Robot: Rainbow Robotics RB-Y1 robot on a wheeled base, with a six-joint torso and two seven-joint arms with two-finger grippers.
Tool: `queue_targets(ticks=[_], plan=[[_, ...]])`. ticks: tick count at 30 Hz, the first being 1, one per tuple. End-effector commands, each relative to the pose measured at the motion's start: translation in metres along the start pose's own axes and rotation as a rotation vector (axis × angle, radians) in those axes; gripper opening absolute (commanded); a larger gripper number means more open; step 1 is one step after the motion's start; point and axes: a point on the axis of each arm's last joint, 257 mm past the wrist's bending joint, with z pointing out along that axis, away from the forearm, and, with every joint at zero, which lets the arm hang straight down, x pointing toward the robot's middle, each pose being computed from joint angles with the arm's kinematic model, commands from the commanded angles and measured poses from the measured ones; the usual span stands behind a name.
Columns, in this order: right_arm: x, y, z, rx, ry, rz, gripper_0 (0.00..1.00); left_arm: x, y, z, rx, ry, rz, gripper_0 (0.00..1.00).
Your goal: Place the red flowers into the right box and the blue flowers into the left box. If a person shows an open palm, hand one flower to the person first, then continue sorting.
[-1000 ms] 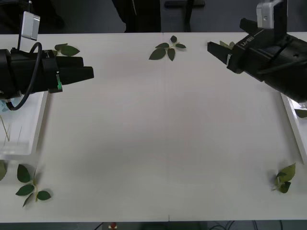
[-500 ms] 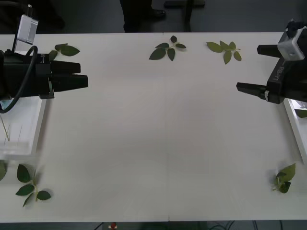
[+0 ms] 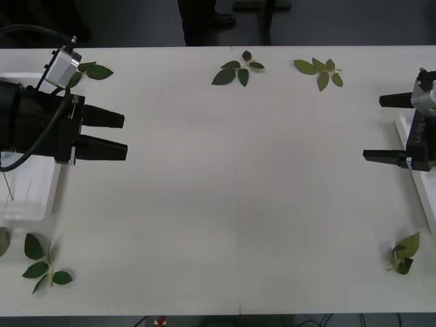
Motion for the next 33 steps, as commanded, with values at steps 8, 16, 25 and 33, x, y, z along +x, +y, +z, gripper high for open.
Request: queue_targets(ticks=[8, 16, 25, 33], plan=[[0.015, -0.002, -0.013, -0.013, 0.061, -0.037, 1.0, -0.015, 0.025, -0.022, -0.065, 0.141, 0.115, 1.0], [0.017, 0.0, -0.014, -0.024, 0.069, -0.038, 1.0, -0.023, 0.039, -0.021, -0.113, 0.159, 0.293, 1.0], [0.017, 0.0, -0.014, -0.024, 0.069, -0.038, 1.0, -0.021, 0.036, -0.022, -0.091, 0.172, 0.397, 1.0], [0.017, 0.0, -0.014, -0.024, 0.069, -0.038, 1.0, -0.024, 0.035, -0.017, -0.086, 0.153, 0.397, 1.0]])
